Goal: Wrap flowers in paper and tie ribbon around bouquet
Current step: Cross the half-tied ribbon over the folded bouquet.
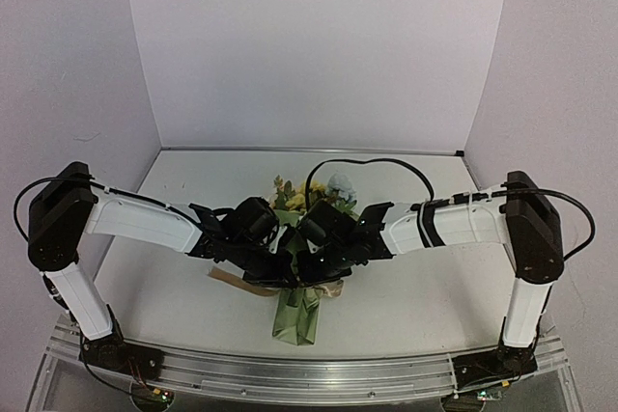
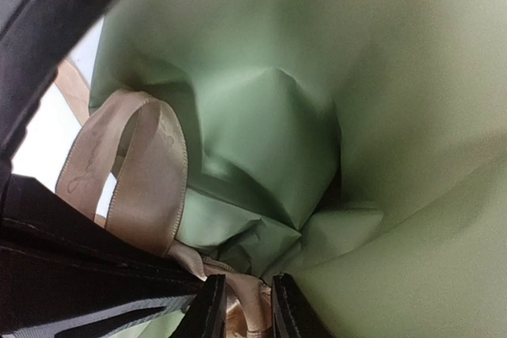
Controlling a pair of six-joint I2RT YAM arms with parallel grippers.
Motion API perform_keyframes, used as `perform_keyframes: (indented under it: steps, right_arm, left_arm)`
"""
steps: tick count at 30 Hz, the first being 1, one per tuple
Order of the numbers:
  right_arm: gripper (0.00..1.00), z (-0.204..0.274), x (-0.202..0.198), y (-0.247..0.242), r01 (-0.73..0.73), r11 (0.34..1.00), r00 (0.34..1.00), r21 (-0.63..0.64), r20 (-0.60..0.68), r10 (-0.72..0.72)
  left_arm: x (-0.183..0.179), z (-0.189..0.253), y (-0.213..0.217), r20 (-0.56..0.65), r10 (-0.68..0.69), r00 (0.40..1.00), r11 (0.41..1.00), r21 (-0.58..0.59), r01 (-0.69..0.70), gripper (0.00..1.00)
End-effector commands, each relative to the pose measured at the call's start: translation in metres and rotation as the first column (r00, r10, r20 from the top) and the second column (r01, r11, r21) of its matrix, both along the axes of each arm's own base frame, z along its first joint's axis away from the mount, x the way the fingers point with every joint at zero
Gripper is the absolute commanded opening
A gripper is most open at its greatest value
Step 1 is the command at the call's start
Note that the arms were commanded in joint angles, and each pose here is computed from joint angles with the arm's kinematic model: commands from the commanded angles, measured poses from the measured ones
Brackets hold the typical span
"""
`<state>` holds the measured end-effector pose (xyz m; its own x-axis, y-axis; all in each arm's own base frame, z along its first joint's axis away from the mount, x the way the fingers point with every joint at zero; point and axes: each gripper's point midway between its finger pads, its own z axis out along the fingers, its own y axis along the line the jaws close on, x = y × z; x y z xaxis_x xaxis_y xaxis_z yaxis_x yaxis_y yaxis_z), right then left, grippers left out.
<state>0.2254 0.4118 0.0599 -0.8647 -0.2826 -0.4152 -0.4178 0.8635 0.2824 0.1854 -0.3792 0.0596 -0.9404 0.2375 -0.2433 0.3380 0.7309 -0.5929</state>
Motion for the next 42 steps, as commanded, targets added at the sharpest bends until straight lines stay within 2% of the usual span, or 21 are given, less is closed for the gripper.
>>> perform_keyframes:
  steps: [1, 10, 19, 33, 42]
  right_arm:
    - [0.19, 0.017, 0.005, 0.003, 0.024, 0.998, 1.0, 0.053, 0.015, -0.025]
    - [0.13, 0.018, 0.007, 0.005, 0.032, 0.996, 0.999, 0.084, -0.004, -0.032]
    - [0.17, 0.019, 0.008, 0.006, 0.038, 0.995, 0.999, 0.091, -0.006, -0.037]
    - [0.0, 0.023, 0.015, 0.002, 0.069, 0.992, 0.998, 0.107, 0.002, -0.07]
    - [0.0, 0.035, 0.021, 0.006, 0.094, 0.982, 0.995, 0.163, 0.029, -0.1]
  left_arm:
    - [0.0, 0.012, -0.004, 0.019, 0.001, 1.0, 0.999, -0.038, 0.0, 0.0]
    - [-0.001, 0.012, -0.004, 0.017, 0.0, 1.0, 0.999, -0.039, 0.0, 0.0]
    - [-0.001, 0.011, -0.004, 0.013, -0.002, 1.0, 0.999, -0.039, 0.002, 0.0]
    - [-0.001, 0.011, -0.005, 0.01, -0.005, 1.0, 0.999, -0.042, 0.005, 0.0]
    - [-0.001, 0.015, -0.007, 0.017, -0.01, 1.0, 0.999, -0.051, 0.011, 0.01]
